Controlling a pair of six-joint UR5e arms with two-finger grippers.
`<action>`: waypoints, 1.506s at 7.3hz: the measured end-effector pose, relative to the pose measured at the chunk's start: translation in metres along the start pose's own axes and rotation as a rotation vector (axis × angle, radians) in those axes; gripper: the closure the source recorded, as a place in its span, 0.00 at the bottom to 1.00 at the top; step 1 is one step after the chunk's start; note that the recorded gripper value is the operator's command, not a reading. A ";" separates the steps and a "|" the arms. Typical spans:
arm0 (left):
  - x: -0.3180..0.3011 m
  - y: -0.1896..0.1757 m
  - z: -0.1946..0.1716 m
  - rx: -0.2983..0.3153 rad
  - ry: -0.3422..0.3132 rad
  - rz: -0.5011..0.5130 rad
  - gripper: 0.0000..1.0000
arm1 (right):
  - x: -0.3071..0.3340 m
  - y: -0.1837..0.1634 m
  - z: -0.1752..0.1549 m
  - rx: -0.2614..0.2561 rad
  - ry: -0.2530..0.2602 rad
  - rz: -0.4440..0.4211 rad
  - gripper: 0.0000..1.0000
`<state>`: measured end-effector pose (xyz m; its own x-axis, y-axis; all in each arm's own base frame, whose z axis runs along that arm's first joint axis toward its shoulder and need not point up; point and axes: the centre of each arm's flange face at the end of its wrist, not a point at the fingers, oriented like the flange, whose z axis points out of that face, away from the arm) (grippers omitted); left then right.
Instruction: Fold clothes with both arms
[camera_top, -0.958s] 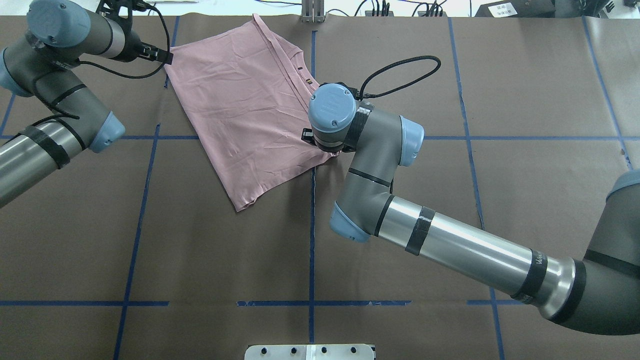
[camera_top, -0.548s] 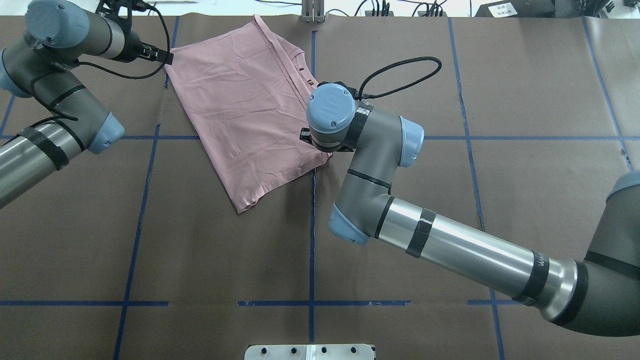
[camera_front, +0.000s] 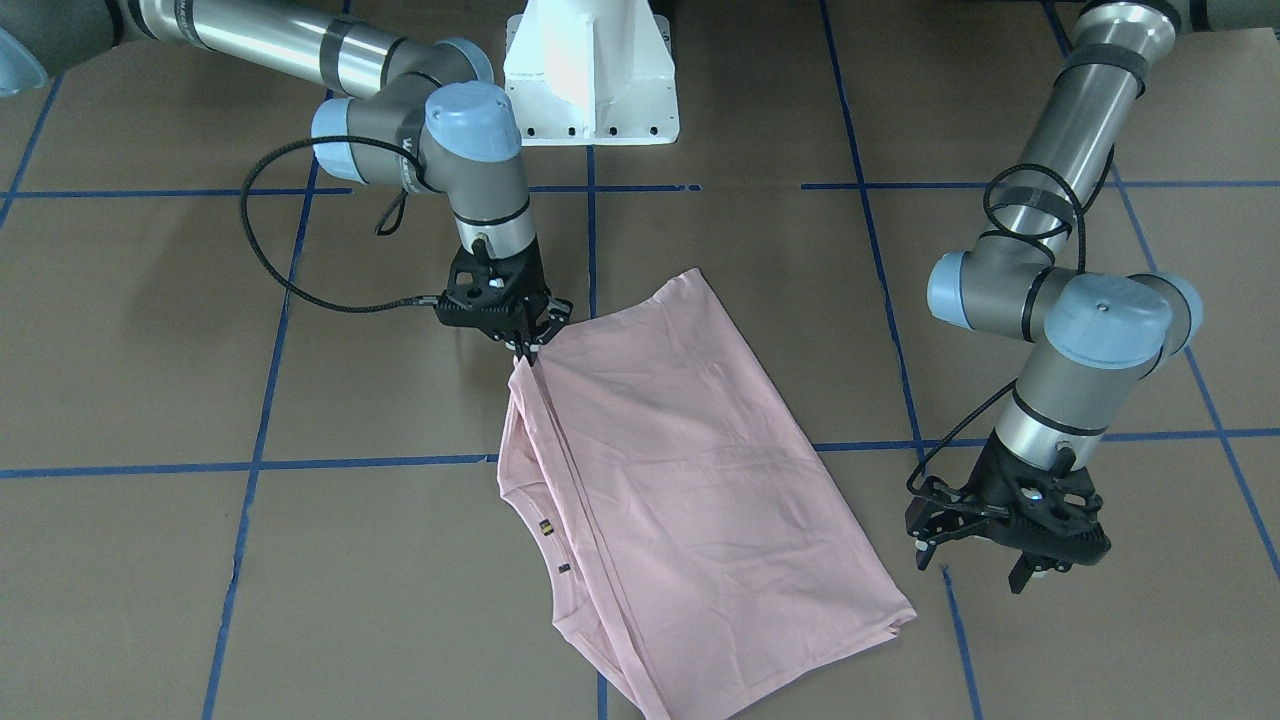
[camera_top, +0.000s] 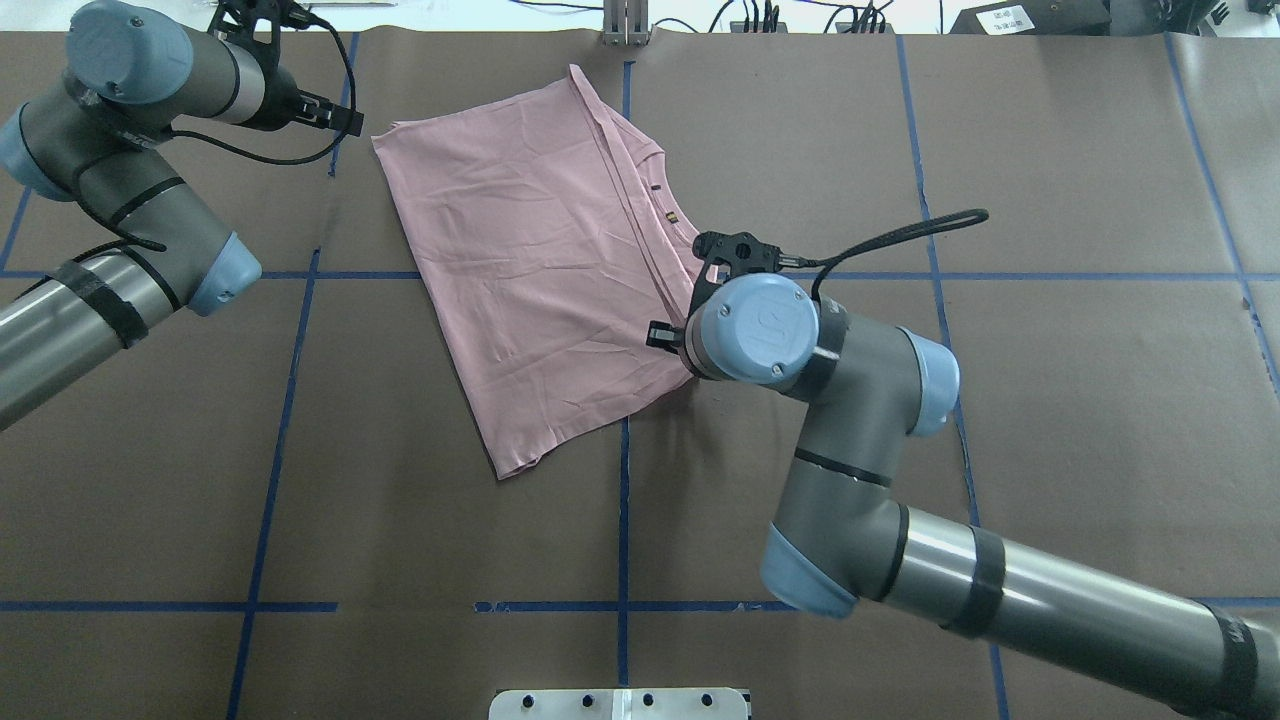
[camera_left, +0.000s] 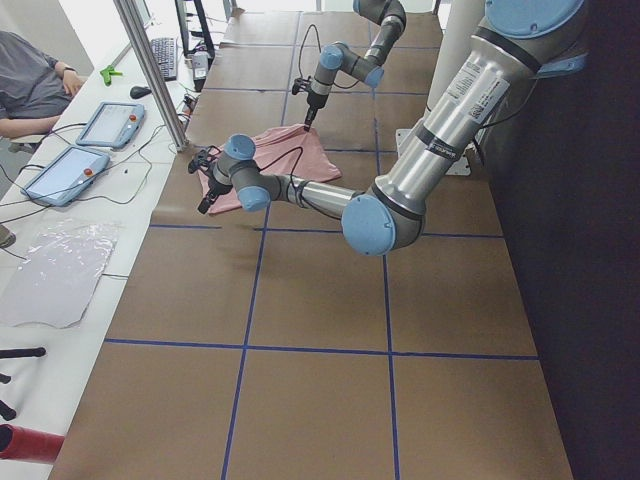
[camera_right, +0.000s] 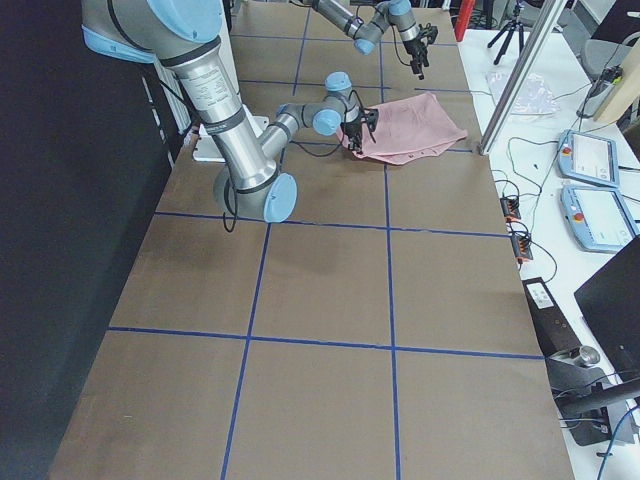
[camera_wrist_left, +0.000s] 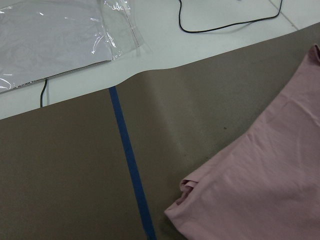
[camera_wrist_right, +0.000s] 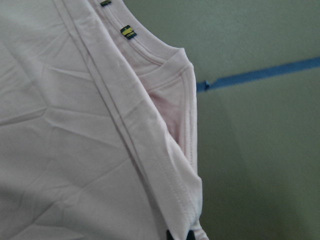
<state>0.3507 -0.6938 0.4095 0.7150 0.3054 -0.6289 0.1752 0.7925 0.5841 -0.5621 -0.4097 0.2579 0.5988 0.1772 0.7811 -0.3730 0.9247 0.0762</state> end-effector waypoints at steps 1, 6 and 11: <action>0.016 0.001 -0.003 0.001 0.019 -0.019 0.00 | 0.013 0.036 -0.020 0.012 -0.013 -0.004 1.00; 0.128 0.067 -0.042 -0.044 0.208 -0.254 0.00 | 0.038 0.148 -0.078 0.048 -0.014 0.070 1.00; 0.264 0.266 -0.188 -0.239 0.306 -0.619 0.41 | 0.036 0.153 -0.079 0.048 -0.018 0.100 1.00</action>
<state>0.4588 -0.3026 0.3025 0.3057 -0.1302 -0.9432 0.3084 0.9508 -0.0313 -0.5414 -0.2352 0.2492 0.5443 0.2617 0.7970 -0.4646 0.8851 0.0266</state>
